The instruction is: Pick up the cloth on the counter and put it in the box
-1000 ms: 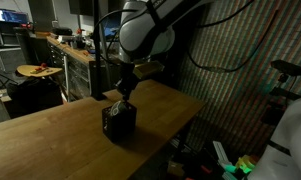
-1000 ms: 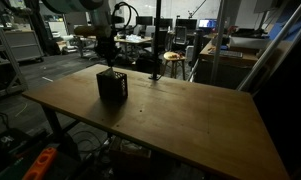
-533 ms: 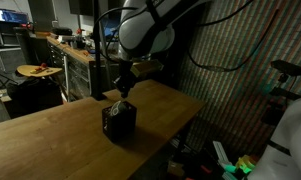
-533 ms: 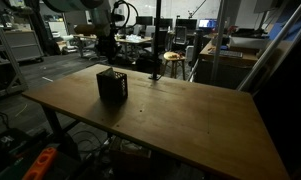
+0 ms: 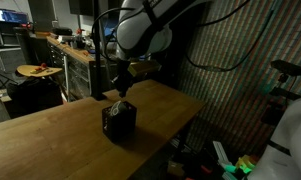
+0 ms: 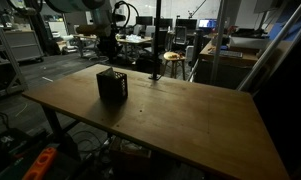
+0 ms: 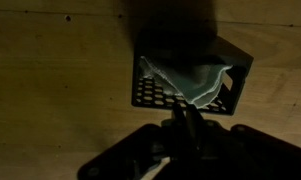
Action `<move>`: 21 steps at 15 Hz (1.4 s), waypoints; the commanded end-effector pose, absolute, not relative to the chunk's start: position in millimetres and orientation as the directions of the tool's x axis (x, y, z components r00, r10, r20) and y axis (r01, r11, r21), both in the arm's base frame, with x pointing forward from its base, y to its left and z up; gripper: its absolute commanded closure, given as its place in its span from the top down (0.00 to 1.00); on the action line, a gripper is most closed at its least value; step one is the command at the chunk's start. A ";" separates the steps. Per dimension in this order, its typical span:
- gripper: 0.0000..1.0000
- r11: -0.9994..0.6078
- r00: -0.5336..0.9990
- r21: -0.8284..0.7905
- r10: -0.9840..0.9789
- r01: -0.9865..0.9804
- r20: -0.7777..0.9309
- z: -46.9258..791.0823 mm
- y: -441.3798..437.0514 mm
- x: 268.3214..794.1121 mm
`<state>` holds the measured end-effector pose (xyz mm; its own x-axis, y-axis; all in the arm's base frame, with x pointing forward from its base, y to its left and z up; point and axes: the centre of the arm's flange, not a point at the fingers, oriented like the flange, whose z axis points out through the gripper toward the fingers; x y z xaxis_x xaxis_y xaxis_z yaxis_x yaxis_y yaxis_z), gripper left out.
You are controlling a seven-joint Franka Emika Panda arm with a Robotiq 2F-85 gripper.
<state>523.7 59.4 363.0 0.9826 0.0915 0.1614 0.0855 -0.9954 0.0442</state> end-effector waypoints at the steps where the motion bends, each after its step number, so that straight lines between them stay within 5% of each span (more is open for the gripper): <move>1: 0.03 -0.997 0.983 0.045 0.072 0.065 0.168 359.7 66.0 539.9; 21: 0.04 -1.000 0.998 0.024 0.014 0.012 0.063 293.4 61.5 555.6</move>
<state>548.0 63.8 298.2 0.9978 0.0289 0.0604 0.0270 -0.9991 0.0328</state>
